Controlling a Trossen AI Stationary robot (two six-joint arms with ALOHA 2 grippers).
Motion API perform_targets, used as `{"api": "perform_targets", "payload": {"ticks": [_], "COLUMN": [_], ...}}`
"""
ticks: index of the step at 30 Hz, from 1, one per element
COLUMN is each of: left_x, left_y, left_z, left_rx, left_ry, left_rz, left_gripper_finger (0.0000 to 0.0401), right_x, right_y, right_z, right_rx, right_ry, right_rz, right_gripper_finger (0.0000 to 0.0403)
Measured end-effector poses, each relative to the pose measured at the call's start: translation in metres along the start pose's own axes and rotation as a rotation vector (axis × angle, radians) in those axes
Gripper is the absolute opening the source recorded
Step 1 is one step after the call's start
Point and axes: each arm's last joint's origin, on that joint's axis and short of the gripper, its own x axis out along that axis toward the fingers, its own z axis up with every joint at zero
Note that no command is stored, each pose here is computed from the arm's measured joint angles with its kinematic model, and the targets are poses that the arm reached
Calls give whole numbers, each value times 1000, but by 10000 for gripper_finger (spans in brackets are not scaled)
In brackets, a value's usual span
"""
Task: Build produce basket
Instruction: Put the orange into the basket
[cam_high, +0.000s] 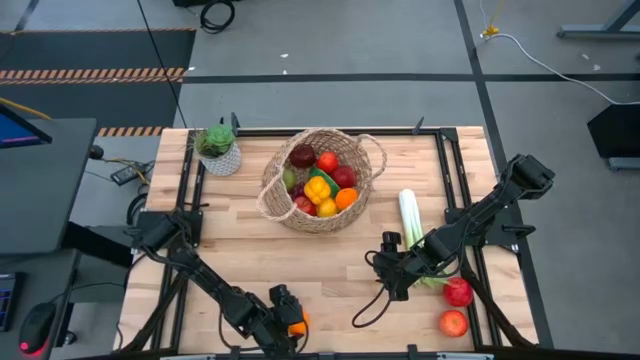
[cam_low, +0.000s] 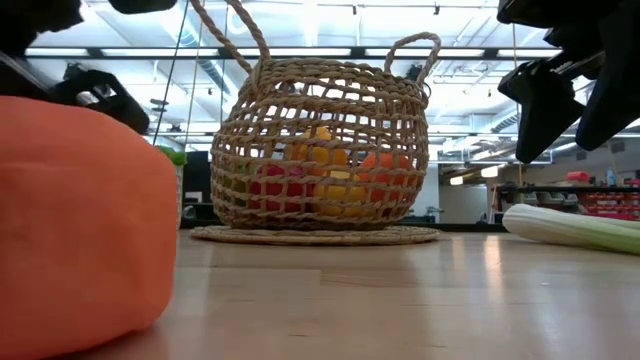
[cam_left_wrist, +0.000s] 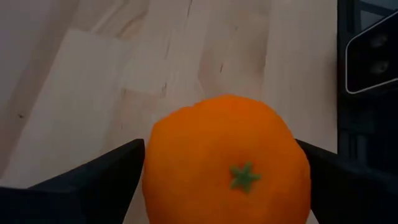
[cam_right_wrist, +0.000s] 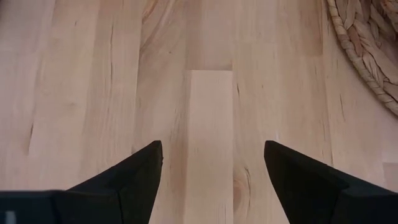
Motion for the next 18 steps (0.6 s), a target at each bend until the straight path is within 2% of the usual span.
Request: {"api": "perform_targets", "payload": {"ticks": [5, 11, 18], "left_x": [1, 2, 4], "left_y": [2, 3, 14], "left_z": [1, 3, 19], "left_rx": [-44, -86, -84], "left_ry": [5, 25, 28], "left_rz": [8, -4, 1], "left_gripper_finger": [375, 309, 309], "right_x": [0, 0, 0], "right_y": [0, 0, 0], "right_z": [0, 0, 0], "right_rx": [0, 0, 0], "right_ry": [1, 1, 1], "right_rz": [-1, -1, -1], "right_gripper_finger": [285, 285, 285]}}
